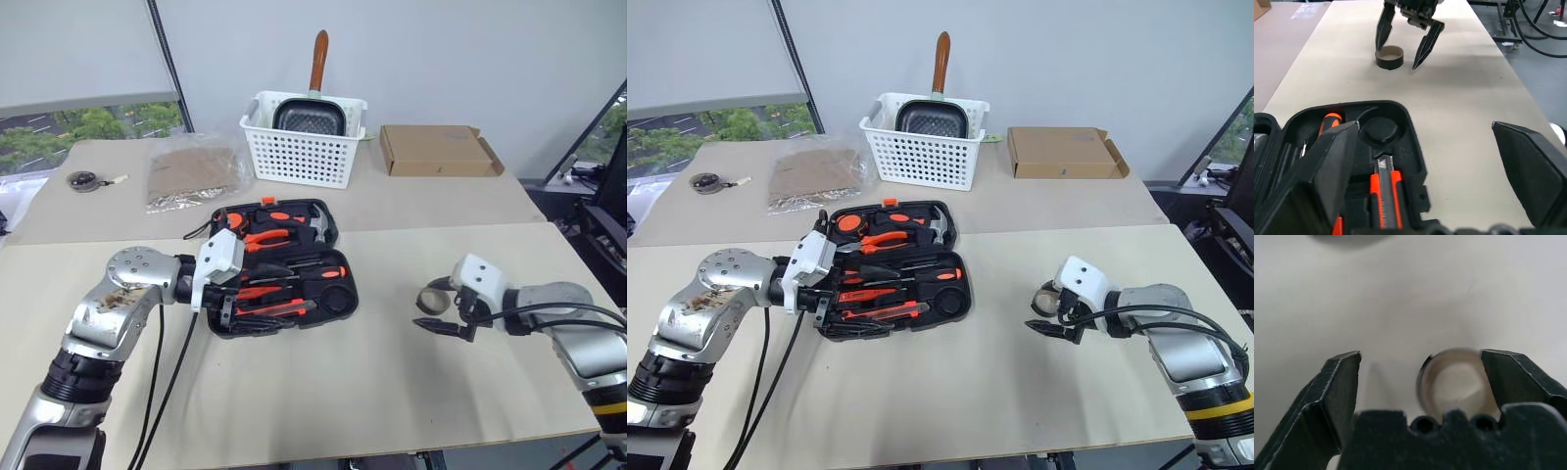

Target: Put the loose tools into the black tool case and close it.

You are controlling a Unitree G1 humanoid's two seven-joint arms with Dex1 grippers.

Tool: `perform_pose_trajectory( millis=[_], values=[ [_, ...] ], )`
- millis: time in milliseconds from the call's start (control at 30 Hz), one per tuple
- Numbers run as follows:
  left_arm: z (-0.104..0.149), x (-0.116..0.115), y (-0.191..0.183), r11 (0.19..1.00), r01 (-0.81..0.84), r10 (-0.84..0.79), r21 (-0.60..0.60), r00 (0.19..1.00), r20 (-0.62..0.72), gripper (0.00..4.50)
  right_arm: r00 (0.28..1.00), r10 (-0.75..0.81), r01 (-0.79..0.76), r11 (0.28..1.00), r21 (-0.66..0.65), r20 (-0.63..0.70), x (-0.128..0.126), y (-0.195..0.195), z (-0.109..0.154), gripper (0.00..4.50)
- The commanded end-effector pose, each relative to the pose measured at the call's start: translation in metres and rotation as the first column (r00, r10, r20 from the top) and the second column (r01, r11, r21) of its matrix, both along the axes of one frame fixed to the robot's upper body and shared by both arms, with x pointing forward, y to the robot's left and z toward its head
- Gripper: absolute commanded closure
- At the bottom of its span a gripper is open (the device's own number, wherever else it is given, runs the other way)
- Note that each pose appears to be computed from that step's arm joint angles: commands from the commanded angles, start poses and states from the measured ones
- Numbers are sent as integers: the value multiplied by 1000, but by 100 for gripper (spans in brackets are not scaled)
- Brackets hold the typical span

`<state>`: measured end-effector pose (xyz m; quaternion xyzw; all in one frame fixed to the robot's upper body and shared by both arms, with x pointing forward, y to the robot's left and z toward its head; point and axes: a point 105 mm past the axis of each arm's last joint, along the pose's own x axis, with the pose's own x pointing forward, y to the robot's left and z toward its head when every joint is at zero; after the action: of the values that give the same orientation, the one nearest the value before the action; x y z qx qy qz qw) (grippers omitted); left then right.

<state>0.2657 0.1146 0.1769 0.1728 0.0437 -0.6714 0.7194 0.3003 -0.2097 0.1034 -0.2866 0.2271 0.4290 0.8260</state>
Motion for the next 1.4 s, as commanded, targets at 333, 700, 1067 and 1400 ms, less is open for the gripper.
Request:
perform_pose_trajectory(
  millis=[333, 700, 1067, 1400],
  values=[
    [7, -9, 1, 1000, -14, 14, 3, 1000, 21, 0, 1000, 9, -8, 1000, -30, 29, 7, -2, 7, 448],
    [6, -6, 30, 988, -154, 153, 31, 988, 18, 0, 927, 362, -362, 932, -13, 101, 3, 92, 48, 448],
    [-1, -16, 58, 942, -334, 333, 40, 943, 19, 0, 843, 536, -533, 843, -72, 42, 6, 157, 46, 448],
    [-1, -17, 59, 935, -353, 353, 31, 935, 25, 0, 833, 552, -553, 830, -78, -36, 0, 153, 36, 375]
  ],
)
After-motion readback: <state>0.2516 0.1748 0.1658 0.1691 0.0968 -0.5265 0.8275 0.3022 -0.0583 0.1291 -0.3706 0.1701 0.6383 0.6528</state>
